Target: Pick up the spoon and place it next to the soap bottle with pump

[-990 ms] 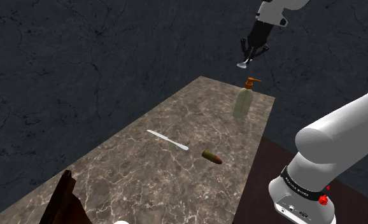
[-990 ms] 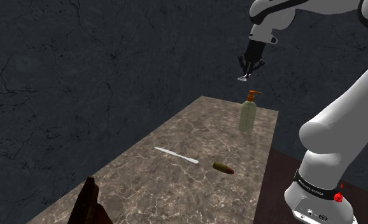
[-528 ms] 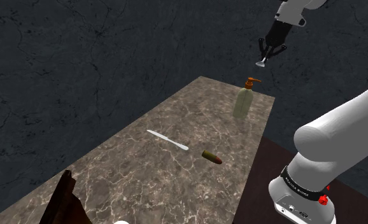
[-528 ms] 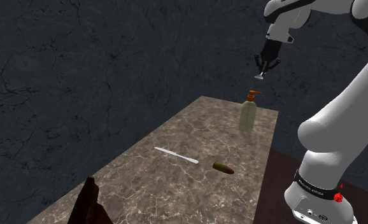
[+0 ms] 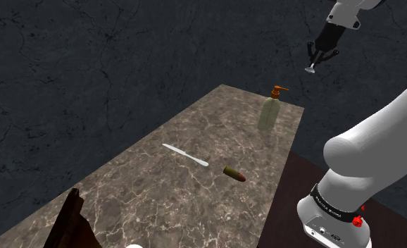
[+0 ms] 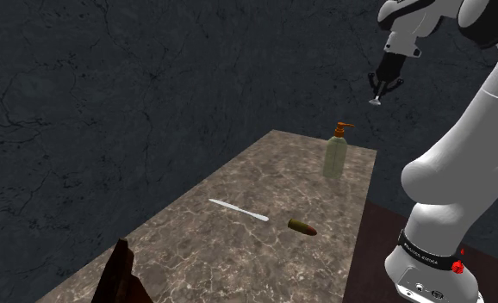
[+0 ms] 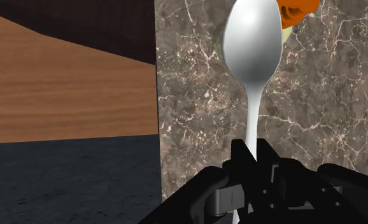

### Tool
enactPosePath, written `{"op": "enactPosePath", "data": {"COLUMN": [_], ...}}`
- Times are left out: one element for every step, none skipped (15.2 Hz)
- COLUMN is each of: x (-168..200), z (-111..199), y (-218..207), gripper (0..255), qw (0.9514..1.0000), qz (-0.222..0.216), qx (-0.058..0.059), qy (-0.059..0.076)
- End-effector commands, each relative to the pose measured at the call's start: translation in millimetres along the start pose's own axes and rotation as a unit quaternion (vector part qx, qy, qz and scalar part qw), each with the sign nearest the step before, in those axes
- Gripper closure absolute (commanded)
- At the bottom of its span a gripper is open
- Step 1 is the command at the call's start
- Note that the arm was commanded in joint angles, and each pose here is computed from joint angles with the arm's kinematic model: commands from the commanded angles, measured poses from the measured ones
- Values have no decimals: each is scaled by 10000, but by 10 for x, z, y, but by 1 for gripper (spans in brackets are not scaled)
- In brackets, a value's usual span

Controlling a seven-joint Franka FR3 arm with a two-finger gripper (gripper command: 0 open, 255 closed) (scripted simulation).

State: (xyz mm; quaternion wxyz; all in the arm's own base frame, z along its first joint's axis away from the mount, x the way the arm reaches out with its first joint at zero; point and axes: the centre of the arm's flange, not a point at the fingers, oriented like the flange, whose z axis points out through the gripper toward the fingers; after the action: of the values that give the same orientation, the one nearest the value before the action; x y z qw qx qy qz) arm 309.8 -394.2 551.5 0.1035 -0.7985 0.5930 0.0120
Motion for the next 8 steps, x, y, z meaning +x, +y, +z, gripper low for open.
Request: {"op": "enactPosePath", "data": {"x": [156, 164, 171, 179, 186, 194, 201, 209], "z": [-36, 16, 67, 119, 171, 222, 274, 326], "y": [140, 148, 156, 164, 172, 180, 188, 196], "gripper": [255, 255, 255, 255, 255, 255, 255, 255], "qw": [10000, 10000, 10000, 10000, 10000, 10000, 10000, 10000], "qz": [-9, -9, -9, -9, -9, -9, -9, -9], "qx": [-5, -5, -5, -5, -5, -5, -5, -5], "qy": [0, 0, 0, 0, 0, 0, 0, 0]}}
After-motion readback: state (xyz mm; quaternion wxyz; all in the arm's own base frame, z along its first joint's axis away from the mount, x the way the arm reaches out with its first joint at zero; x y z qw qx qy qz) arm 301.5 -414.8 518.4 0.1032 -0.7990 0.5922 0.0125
